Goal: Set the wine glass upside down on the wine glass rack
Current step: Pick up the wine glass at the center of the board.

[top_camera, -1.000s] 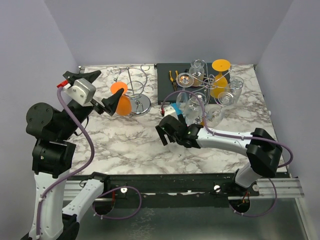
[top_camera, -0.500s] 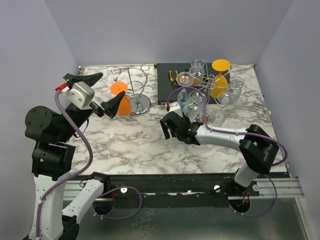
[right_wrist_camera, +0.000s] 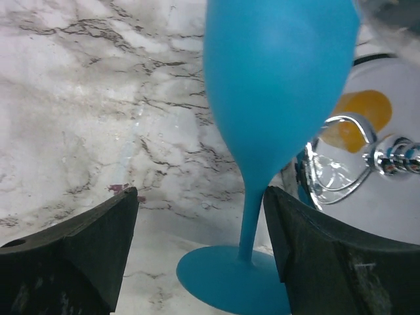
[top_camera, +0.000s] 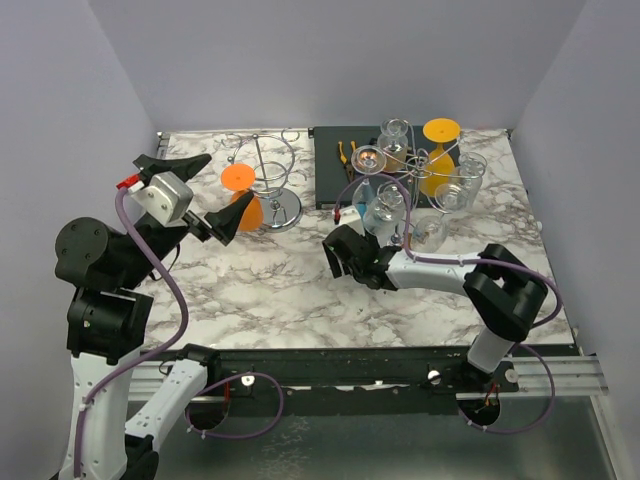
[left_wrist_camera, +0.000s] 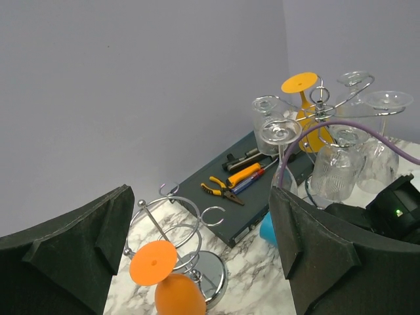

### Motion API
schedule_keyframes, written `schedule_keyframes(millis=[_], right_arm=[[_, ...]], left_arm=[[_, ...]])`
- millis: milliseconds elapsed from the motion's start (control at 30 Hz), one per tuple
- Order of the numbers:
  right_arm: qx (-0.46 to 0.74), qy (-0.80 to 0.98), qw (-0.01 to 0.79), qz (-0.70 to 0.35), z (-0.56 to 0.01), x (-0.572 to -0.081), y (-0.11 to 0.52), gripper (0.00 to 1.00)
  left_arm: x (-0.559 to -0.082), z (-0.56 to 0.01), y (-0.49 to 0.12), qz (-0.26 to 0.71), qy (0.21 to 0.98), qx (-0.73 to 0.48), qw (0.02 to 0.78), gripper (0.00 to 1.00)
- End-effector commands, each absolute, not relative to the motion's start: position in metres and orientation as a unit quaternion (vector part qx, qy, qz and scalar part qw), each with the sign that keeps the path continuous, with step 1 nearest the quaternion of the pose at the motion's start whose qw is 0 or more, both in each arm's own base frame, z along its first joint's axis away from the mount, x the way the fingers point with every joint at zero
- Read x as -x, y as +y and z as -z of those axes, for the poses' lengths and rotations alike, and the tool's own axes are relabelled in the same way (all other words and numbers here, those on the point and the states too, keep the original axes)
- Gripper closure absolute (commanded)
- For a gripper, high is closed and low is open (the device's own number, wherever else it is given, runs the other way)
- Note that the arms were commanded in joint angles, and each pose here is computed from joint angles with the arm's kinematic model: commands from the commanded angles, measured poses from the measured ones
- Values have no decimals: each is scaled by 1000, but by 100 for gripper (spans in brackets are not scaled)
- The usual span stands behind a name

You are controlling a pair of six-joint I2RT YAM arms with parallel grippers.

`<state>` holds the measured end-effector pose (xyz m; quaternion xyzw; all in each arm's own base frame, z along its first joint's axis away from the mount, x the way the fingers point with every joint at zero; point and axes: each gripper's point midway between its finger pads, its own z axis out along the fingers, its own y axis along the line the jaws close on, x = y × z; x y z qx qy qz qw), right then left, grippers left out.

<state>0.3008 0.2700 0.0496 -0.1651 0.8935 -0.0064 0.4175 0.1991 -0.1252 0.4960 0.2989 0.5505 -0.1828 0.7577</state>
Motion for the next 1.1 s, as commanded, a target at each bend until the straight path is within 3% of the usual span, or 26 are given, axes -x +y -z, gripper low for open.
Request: schedule_keyframes(millis=[0, 467, 600, 1067], right_arm=[[202, 896, 393, -36, -27, -288, 290, 20], [240, 869, 433, -16, -41, -277, 310, 26], [242, 856, 456, -28, -54, -284, 317, 32], [309, 849, 425, -61, -34, -259, 346, 63]], left_arm=[[-191, -496, -128, 188, 541, -310, 759, 10], [-193, -493, -128, 186, 541, -314, 758, 10], [-194, -494, -128, 182, 540, -315, 759, 10], [-193, -493, -129, 182, 539, -320, 758, 10]])
